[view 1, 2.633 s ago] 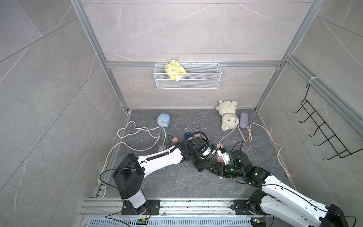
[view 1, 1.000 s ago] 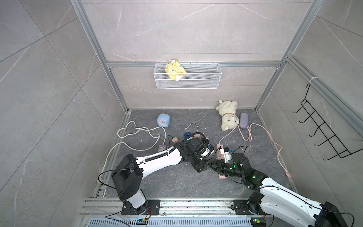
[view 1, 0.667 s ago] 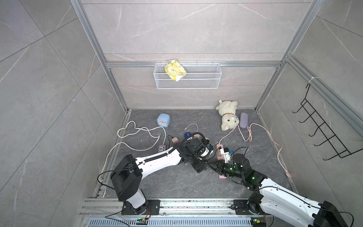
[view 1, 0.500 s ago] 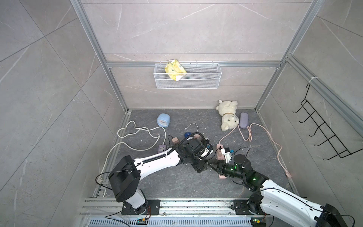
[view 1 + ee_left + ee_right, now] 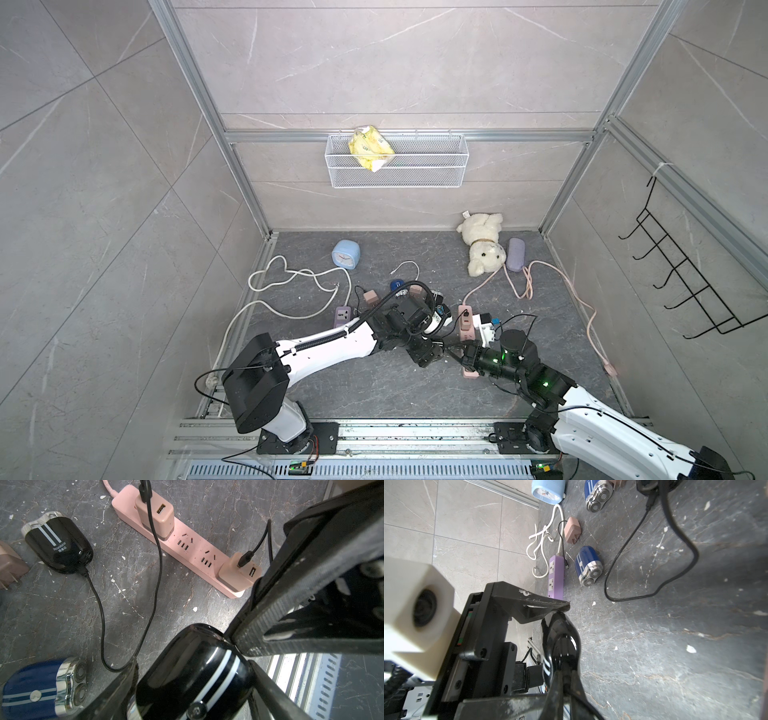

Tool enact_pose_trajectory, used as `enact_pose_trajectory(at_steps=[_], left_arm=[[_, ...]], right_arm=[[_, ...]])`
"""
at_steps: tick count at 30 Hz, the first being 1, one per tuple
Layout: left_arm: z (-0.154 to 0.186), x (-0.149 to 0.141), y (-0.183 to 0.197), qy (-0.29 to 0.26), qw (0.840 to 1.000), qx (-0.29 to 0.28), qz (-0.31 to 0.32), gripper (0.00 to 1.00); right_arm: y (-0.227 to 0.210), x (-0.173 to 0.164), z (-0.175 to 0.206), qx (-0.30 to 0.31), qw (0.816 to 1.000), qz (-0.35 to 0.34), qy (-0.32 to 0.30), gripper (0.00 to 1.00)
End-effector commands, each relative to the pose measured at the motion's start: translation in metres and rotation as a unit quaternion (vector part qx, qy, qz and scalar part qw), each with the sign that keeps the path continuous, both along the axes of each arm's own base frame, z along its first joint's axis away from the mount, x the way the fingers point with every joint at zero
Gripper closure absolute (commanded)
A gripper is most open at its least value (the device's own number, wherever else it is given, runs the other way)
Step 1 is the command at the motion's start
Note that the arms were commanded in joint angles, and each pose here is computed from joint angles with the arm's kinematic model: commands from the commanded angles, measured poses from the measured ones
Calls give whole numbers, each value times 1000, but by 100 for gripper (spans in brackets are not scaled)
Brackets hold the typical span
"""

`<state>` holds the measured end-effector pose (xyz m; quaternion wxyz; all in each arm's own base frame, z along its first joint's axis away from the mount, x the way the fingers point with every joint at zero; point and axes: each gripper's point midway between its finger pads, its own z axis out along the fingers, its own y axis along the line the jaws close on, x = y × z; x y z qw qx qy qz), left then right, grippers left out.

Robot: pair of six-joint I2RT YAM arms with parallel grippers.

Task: Unplug the electric shaver
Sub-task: Remove the charging cable from the electric shaver, then place the electric shaver at the center of the board.

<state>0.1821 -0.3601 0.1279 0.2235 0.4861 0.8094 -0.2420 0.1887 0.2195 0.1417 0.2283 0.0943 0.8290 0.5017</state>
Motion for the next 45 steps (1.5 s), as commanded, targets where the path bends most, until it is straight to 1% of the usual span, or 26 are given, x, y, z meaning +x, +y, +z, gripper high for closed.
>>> enact_pose_trajectory(at_steps=[1, 10, 15, 18, 19, 21, 23, 26, 31, 37, 45], left_arm=[[-12, -13, 19, 25, 999, 33, 6, 59], [-25, -13, 27, 30, 998, 51, 21, 64], [-28, -13, 30, 33, 998, 56, 28, 64], [-29, -5, 36, 21, 996, 67, 58, 63], [-30, -1, 40, 16, 994, 75, 72, 62], [-34, 8, 47, 9, 990, 92, 106, 60], [-39, 14, 55, 7, 985, 109, 137, 60], [-48, 18, 65, 15, 977, 124, 173, 60], [-63, 16, 76, 36, 967, 139, 212, 59], [-81, 17, 95, 60, 949, 163, 263, 58], [-98, 13, 107, 86, 934, 164, 306, 56]], right_arm=[[-20, 11, -12, -42, 998, -53, -3, 100], [-34, 8, -12, -78, 995, -66, -11, 100], [-38, 6, -12, -83, 994, -70, -13, 100], [-30, 5, -11, -80, 995, -50, -8, 100], [-25, 3, -14, -88, 996, -31, -6, 100], [-17, 0, -24, -105, 994, 3, 11, 100], [-7, -4, -37, -111, 993, 37, 30, 100], [4, -7, -52, -116, 990, 69, 49, 100], [7, -8, -63, -137, 986, 80, 55, 100], [1, -8, -58, -171, 981, 84, 45, 100], [-5, -11, -58, -198, 975, 92, 43, 100]])
